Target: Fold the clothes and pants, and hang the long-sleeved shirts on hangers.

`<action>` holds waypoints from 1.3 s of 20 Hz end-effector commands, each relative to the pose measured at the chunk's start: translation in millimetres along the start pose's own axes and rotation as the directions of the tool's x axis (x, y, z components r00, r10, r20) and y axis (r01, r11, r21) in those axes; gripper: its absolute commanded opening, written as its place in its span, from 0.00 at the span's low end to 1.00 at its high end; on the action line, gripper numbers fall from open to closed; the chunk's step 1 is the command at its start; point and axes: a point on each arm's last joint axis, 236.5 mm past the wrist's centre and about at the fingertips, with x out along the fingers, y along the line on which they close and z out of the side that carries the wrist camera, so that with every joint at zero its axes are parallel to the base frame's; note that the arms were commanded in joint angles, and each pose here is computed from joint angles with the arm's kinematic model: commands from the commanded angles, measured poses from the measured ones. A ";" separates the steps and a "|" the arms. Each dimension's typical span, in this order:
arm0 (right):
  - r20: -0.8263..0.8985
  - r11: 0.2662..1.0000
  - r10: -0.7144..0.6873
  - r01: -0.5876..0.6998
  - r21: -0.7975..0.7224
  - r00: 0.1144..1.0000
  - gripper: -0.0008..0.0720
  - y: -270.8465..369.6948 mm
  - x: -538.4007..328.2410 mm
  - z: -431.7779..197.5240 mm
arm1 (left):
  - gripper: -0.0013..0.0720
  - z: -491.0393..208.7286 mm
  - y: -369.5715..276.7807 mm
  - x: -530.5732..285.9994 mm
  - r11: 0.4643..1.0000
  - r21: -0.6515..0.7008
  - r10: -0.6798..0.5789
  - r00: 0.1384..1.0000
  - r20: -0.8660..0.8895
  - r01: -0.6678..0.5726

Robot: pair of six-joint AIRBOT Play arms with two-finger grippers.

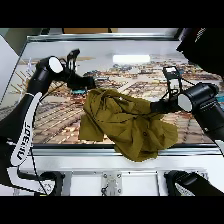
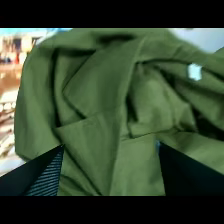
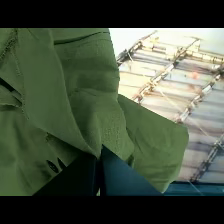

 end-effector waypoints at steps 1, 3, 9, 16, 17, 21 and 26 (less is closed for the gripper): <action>-0.016 0.999 0.032 -0.032 0.016 0.999 0.03 7.1 5.1 -3.4 | 0.87 -33.9 26.6 40.5 0.997 -0.071 0.026 0.997 -0.067 -0.031; -0.024 0.999 0.040 -0.040 0.017 0.999 0.03 9.5 6.6 -4.4 | 0.87 -44.4 24.8 60.5 0.997 -0.064 0.033 0.998 -0.062 -0.037; -0.041 0.999 0.034 -0.034 0.015 0.999 0.03 10.2 12.6 -5.6 | 0.87 -55.4 11.9 85.2 0.974 0.150 0.174 0.984 -0.021 -0.169; -0.079 1.000 0.021 -0.020 0.013 0.997 0.03 6.5 10.7 -17.0 | 0.70 -65.0 27.6 107.8 0.957 0.134 0.264 0.963 -0.045 -0.256; -0.091 1.000 0.018 -0.017 0.009 0.996 0.03 5.2 9.2 -23.7 | 0.31 -64.6 32.6 107.2 0.957 0.123 0.270 0.962 -0.048 -0.262; -0.196 0.999 0.003 -0.010 -0.034 0.981 0.03 1.5 11.4 -83.5 | 0.04 -43.1 46.4 79.4 0.960 0.072 0.269 0.963 0.015 -0.270; -0.206 0.995 0.092 -0.099 -0.027 0.974 0.93 16.3 10.8 -113.5 | 0.04 -35.5 49.1 57.7 0.961 0.055 0.270 0.962 0.042 -0.272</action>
